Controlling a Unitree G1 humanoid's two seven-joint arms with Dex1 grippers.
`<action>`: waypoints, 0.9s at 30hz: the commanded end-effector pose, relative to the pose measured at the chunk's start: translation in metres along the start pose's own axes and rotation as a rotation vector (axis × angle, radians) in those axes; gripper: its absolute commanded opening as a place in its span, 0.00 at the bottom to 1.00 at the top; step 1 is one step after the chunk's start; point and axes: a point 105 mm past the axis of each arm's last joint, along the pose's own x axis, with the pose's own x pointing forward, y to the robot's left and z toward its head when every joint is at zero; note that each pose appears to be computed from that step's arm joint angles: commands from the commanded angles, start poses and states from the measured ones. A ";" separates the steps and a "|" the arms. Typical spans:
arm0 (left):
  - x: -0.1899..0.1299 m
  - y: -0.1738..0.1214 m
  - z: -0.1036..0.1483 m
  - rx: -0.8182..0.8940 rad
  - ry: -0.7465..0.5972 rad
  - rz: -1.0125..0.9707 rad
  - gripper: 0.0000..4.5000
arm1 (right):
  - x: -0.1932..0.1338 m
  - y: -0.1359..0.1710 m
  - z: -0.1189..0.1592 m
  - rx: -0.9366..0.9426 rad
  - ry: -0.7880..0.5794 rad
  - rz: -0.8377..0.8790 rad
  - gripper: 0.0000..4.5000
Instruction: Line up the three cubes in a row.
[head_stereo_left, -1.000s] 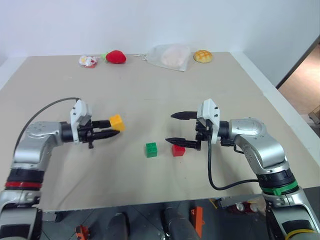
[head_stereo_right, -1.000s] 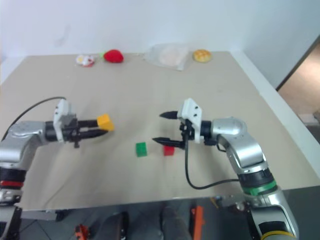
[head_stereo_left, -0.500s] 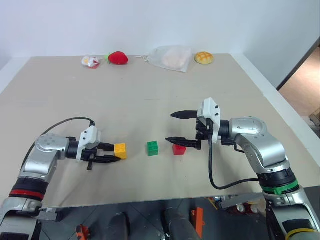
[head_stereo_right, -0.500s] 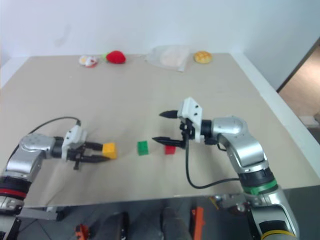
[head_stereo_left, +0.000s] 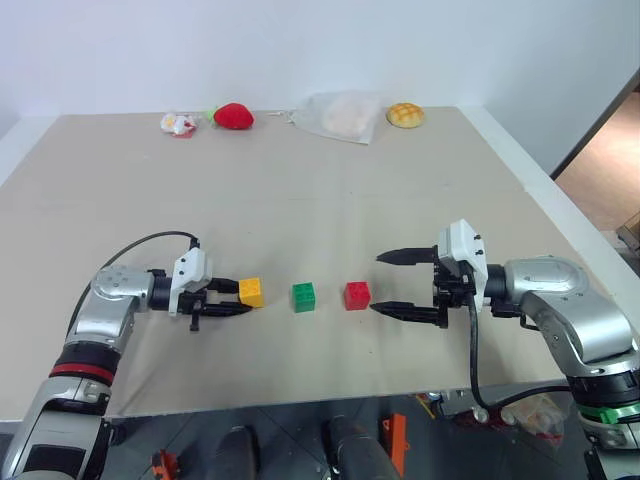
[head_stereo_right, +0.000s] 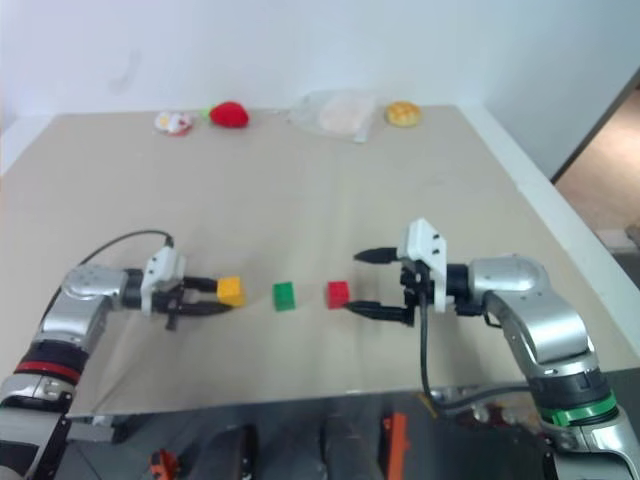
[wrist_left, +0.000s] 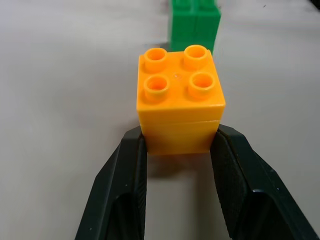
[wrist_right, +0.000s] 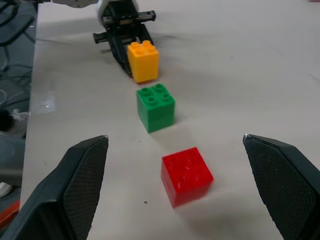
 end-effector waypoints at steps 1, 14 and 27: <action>0.001 0.004 0.012 0.046 -0.013 -0.012 0.28 | -0.003 -0.004 0.010 -0.038 -0.021 -0.033 1.00; -0.008 -0.008 0.004 0.009 0.015 -0.059 0.28 | 0.003 -0.006 0.011 -0.033 -0.033 -0.039 1.00; -0.005 0.006 -0.007 0.059 0.055 0.017 0.28 | 0.005 -0.008 0.014 -0.030 -0.045 -0.045 1.00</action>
